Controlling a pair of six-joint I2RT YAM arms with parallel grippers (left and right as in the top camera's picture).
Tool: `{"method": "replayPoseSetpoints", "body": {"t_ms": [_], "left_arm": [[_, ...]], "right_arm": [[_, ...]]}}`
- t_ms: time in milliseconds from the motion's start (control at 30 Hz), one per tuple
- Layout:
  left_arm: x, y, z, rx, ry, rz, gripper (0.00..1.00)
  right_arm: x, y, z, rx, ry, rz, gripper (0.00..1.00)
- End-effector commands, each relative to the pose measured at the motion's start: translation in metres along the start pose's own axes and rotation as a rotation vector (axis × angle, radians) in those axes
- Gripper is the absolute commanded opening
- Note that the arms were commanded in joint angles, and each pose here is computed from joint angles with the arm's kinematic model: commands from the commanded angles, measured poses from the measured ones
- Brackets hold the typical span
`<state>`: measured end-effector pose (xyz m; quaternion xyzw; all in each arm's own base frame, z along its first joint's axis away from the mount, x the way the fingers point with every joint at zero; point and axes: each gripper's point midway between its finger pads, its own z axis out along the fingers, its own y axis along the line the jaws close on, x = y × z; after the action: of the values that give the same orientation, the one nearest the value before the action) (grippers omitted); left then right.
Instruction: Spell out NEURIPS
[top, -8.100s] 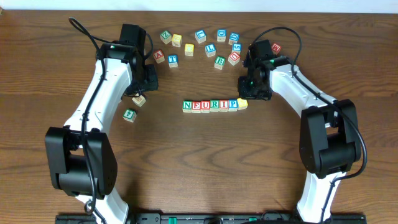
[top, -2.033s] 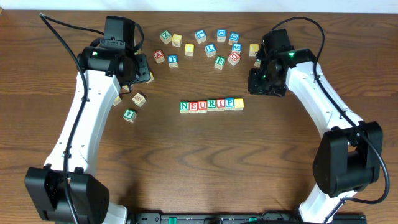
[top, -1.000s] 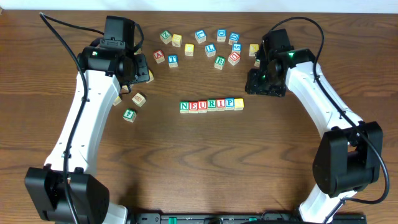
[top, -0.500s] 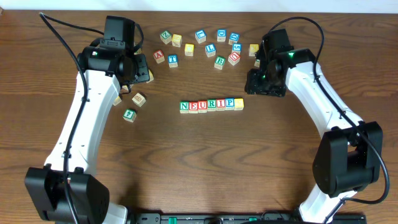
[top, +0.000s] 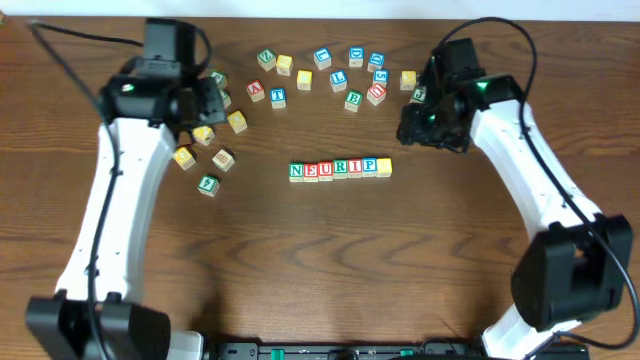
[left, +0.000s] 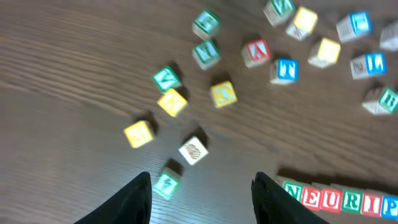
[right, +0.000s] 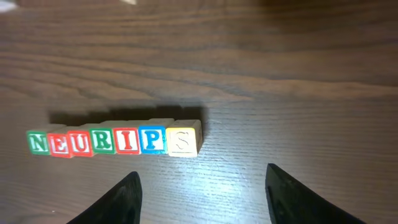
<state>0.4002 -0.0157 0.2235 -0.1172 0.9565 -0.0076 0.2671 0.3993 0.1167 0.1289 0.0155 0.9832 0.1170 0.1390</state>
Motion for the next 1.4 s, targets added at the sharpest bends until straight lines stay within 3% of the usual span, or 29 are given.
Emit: {"method": "replayPoseSetpoints", "body": {"t_ms": [0,267,533,800,967,1367], "left_arm": [[-0.022,0.025,-0.04,-0.017,-0.114,-0.046,0.52],[-0.029,0.063,-0.06,-0.06,-0.169,-0.129,0.52],[-0.028,0.068,-0.06,-0.069,-0.163,-0.139,0.52],[-0.028,0.068,-0.06,-0.069,-0.162,-0.14,0.71],[-0.026,0.068,-0.059,-0.07,-0.155,-0.139,0.96],[-0.021,0.069,-0.058,-0.075,-0.131,-0.138,0.98]], "right_arm": [[-0.015,-0.007,-0.034,-0.009,-0.087,0.009,0.6],[-0.017,-0.013,-0.047,-0.003,-0.114,0.018,0.67],[-0.017,-0.013,-0.047,-0.002,-0.114,0.018,0.69],[-0.017,-0.015,-0.047,0.011,-0.116,0.019,0.79],[-0.017,-0.015,-0.047,0.011,-0.116,0.019,0.87],[-0.025,-0.01,-0.064,-0.001,-0.166,0.011,0.98]]}}
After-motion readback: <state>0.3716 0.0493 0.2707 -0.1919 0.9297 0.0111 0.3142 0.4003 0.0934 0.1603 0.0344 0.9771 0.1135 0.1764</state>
